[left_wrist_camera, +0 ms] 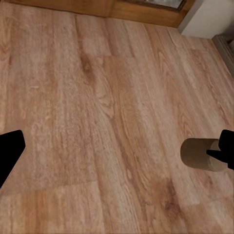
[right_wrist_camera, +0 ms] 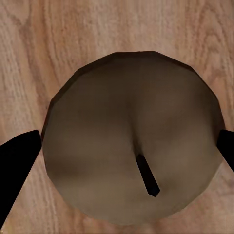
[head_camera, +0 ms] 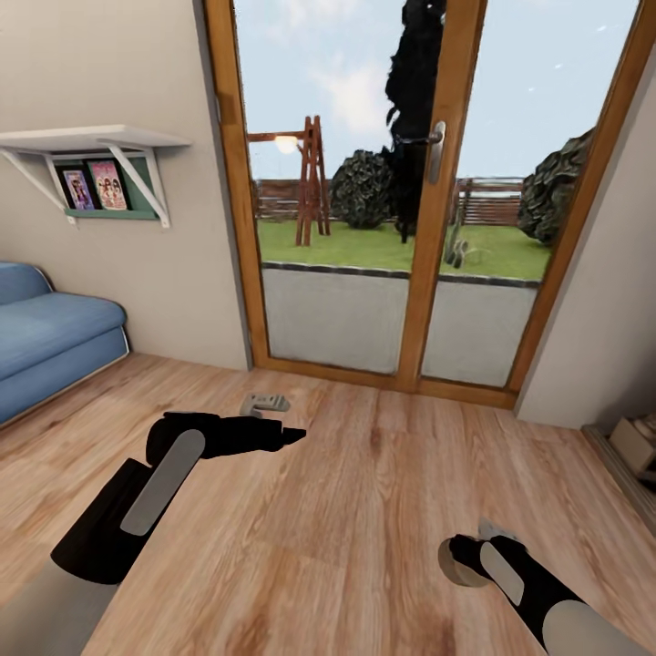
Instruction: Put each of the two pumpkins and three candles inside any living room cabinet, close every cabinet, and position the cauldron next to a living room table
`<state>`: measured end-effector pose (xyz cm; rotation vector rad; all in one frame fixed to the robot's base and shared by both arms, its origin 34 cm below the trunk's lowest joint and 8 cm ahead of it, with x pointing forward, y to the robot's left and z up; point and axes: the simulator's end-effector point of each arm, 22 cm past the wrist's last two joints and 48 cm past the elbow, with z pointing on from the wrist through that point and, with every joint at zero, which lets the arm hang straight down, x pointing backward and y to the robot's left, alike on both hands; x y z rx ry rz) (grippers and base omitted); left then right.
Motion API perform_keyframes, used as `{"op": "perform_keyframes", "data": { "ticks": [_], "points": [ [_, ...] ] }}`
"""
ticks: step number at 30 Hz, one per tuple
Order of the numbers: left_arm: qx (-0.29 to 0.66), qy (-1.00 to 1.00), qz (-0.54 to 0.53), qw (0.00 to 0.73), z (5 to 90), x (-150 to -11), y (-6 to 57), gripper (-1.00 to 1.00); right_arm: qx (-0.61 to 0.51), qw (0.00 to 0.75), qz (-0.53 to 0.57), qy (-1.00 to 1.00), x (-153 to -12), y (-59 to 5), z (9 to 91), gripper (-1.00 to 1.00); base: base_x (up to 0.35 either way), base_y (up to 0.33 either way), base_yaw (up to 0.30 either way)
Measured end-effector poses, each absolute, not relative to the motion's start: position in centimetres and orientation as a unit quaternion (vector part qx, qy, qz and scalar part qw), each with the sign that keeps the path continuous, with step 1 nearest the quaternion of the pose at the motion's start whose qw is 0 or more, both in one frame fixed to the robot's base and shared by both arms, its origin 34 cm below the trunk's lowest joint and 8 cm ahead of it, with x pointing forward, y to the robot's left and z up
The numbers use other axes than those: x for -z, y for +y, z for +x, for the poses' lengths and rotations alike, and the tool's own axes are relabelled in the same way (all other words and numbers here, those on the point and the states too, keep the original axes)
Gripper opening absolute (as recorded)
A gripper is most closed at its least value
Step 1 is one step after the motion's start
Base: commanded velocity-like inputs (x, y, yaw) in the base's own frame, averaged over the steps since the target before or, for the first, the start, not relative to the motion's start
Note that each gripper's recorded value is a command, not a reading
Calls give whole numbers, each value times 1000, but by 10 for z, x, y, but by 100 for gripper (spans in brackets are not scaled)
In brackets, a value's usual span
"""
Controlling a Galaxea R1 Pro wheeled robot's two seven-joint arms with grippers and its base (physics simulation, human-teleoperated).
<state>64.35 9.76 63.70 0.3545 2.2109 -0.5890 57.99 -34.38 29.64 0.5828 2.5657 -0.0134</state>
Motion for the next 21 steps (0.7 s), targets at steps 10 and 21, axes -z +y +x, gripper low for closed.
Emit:
{"op": "perform_keyframes", "data": {
  "ticks": [10, 21],
  "points": [
    [234, 874, 140, 401, 643, -637, 97, 100, 4, 253, 215, 943, -297, -344, 581, -100, 332, 0, 29],
    [235, 875, 142, 400, 643, -636, 95, 100, 5, 252, 214, 944, -296, -343, 580, -100, 73, 0, 257]
  ]
}}
